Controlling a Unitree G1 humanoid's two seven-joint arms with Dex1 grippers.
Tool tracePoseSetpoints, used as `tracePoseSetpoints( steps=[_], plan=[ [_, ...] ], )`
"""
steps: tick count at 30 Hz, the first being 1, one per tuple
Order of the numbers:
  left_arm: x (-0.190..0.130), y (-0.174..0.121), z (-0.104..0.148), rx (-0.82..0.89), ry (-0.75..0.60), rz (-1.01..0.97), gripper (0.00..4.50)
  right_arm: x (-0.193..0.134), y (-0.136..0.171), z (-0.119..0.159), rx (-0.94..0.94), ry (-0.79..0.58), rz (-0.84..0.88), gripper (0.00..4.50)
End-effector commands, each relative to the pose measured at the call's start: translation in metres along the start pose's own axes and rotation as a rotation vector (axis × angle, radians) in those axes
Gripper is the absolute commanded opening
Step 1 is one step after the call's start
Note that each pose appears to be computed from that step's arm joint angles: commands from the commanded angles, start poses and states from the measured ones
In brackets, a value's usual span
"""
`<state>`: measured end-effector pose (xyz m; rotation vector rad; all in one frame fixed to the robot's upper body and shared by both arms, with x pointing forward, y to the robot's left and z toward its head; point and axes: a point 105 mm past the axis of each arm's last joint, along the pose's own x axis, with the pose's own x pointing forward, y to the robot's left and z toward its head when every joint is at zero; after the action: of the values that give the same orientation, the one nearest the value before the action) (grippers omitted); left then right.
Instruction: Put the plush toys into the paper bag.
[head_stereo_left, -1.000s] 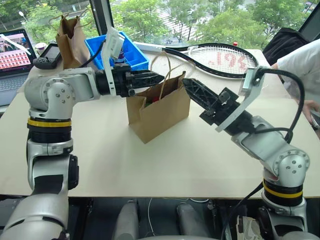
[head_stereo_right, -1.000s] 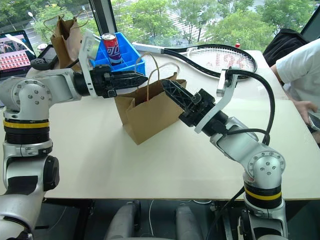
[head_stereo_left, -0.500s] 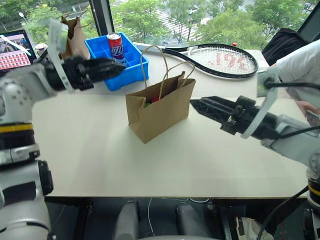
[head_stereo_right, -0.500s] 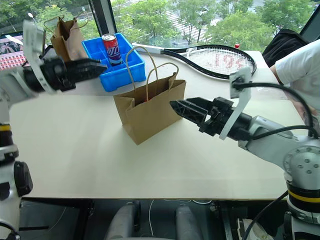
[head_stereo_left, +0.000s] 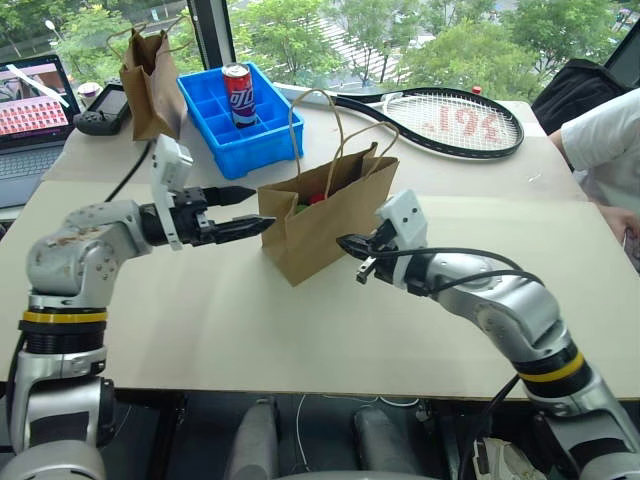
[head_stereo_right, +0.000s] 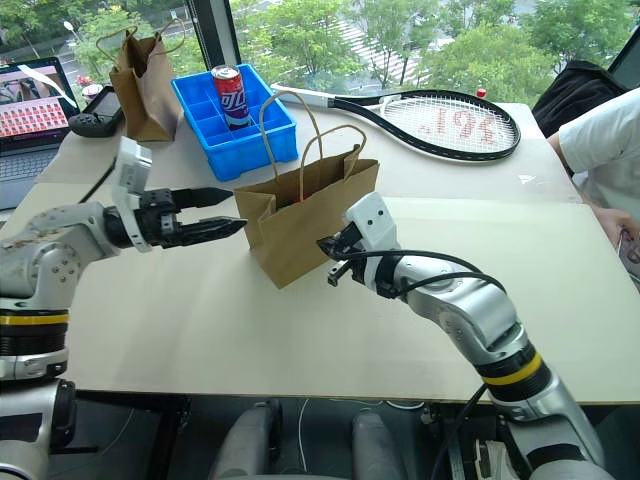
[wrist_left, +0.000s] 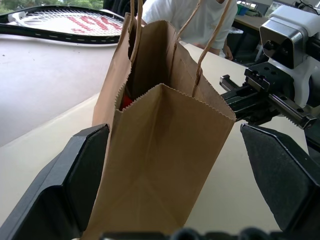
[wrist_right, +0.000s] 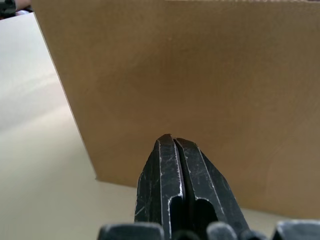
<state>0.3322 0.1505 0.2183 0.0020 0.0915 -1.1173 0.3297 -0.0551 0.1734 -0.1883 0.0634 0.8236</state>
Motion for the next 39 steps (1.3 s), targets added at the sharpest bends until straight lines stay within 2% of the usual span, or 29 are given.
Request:
tracePoseSetpoints(
  steps=[1, 6, 12, 16, 17, 19, 22, 24, 28, 29, 32, 35, 39],
  plan=[
    [0.009, -0.007, 0.009, 0.035, -0.019, -0.017, 4.5, 0.008, 0.001, 0.019, -0.063, -0.084, -0.009, 0.03],
    [0.02, -0.01, 0.006, 0.011, -0.026, -0.024, 4.5, 0.018, 0.005, 0.022, -0.062, -0.114, -0.004, 0.03],
    [0.032, -0.005, -0.015, -0.017, 0.032, 0.025, 4.5, 0.025, 0.01, 0.021, -0.039, -0.133, 0.001, 0.03],
    [0.038, 0.001, -0.02, -0.051, 0.027, 0.057, 4.5, 0.026, 0.011, 0.021, -0.023, -0.141, -0.002, 0.03],
    [0.039, 0.001, -0.021, -0.051, 0.029, 0.057, 3.98, 0.026, 0.011, 0.021, -0.018, -0.142, -0.005, 0.0],
    [0.041, 0.003, -0.021, -0.054, 0.024, 0.061, 3.54, 0.025, 0.011, 0.02, -0.012, -0.142, -0.009, 0.0],
    [0.042, 0.004, -0.02, -0.053, 0.016, 0.055, 2.42, 0.02, 0.007, 0.018, -0.003, -0.137, -0.026, 0.0],
    [0.042, 0.003, -0.018, -0.037, 0.023, 0.036, 1.76, 0.008, 0.0, 0.015, 0.004, -0.126, -0.049, 0.0],
    [0.042, 0.003, -0.009, 0.0, 0.015, -0.011, 0.15, -0.026, -0.017, 0.005, -0.007, -0.067, -0.088, 0.0],
    [0.042, 0.002, -0.007, 0.007, 0.011, -0.026, 0.01, -0.035, -0.02, 0.003, -0.012, -0.051, -0.095, 0.0],
    [0.043, -0.006, 0.001, 0.052, 0.001, -0.103, 0.01, -0.06, -0.03, -0.003, -0.033, 0.008, -0.111, 0.0],
    [0.04, -0.018, 0.01, 0.111, 0.003, -0.226, 0.01, -0.103, -0.047, -0.01, -0.079, 0.103, -0.128, 0.0],
    [0.033, -0.032, 0.007, 0.178, 0.069, -0.373, 0.01, -0.141, -0.064, -0.014, -0.12, 0.195, -0.17, 0.0]
  ],
)
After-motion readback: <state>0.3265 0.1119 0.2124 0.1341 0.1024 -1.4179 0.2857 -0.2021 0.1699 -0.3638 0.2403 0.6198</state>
